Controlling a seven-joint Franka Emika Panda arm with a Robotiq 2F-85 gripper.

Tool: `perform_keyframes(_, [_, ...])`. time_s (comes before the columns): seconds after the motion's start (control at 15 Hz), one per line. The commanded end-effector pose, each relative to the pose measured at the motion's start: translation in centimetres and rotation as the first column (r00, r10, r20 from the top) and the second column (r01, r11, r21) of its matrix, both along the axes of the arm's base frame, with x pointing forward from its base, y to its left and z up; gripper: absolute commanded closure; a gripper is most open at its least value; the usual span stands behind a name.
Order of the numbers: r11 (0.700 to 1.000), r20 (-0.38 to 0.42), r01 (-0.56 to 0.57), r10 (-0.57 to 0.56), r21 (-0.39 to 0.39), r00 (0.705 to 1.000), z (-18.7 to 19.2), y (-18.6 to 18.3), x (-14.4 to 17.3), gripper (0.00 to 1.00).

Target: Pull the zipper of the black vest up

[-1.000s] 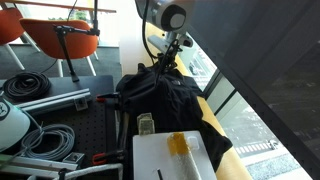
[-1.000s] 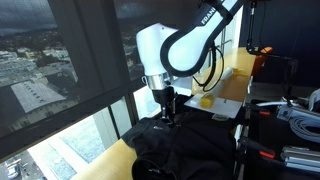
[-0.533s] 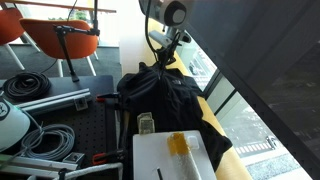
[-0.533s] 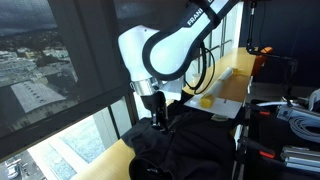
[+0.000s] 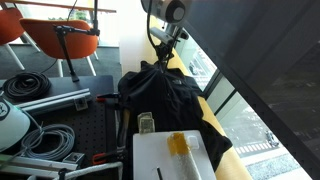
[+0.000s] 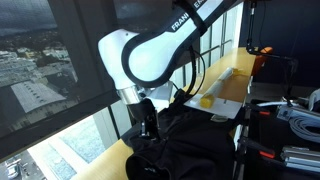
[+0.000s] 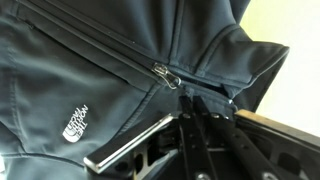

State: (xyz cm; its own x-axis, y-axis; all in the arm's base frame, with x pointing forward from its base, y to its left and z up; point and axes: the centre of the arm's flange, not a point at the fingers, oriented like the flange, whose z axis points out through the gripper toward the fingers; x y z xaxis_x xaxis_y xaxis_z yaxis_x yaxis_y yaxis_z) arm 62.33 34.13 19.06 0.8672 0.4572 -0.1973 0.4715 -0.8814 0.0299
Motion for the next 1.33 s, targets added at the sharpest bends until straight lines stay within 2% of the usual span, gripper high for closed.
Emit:
perform_keyframes(0.0, [0.999, -0.008, 0.002, -0.002, 0.034, 1.000, 0.2, 3.9, 1.8, 0.98])
perform_keyframes(0.67, [0.996, 0.009, -0.038, 0.038, 0.084, 0.999, -0.3, 8.5, 1.3, 0.98])
perform_keyframes(1.27, [0.992, 0.025, -0.041, 0.039, 0.116, 0.999, -0.2, 9.5, 1.6, 0.98])
